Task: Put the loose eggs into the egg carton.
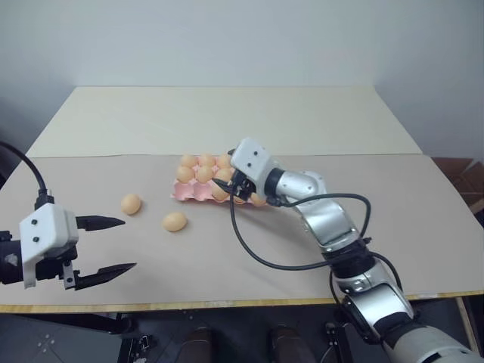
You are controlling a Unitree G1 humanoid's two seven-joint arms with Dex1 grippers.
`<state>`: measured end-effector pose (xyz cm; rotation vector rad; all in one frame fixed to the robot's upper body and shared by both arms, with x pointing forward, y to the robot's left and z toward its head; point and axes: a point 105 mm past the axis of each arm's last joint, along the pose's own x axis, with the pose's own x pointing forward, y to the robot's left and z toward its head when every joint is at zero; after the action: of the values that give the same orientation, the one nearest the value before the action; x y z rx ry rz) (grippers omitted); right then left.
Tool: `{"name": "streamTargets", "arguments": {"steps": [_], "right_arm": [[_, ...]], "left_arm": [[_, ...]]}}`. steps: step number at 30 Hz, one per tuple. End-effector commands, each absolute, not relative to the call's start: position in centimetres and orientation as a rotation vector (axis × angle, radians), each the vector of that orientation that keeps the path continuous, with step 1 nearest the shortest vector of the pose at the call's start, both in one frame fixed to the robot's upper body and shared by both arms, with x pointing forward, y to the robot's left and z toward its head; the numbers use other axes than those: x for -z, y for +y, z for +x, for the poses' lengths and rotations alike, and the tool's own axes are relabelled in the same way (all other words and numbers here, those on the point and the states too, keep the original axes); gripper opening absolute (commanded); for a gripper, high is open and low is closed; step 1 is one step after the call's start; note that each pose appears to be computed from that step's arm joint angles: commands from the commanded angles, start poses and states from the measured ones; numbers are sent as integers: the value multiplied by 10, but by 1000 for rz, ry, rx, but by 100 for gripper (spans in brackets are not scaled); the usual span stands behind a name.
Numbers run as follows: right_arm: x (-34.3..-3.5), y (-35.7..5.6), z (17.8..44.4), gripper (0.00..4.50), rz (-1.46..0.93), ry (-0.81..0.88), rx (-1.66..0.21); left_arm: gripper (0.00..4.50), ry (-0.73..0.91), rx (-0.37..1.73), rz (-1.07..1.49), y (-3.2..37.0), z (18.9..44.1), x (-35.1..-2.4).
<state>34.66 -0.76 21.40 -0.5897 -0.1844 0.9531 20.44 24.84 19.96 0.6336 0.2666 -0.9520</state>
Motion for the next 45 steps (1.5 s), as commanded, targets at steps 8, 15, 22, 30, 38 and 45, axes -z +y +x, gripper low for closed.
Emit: {"name": "streamTargets", "arguments": {"steps": [8,15,22,30,38,45], "right_arm": [[-208,-73,276,398,-673,-30,-1278],[-212,-79,270,398,-678,-17,-1277],[-216,-77,267,398,-674,-22,-1279],[-220,-72,267,398,-657,-42,-1272],[-219,-70,266,398,-637,-37,-1243],[-220,-70,267,398,-626,-27,-1203]], "left_arm": [[435,266,905,617,255,203,-194],[435,275,887,619,257,200,-193],[435,238,706,607,270,219,-203],[435,163,127,458,319,284,-214],[435,168,183,414,302,311,-186],[435,222,181,347,299,338,-162]]}}
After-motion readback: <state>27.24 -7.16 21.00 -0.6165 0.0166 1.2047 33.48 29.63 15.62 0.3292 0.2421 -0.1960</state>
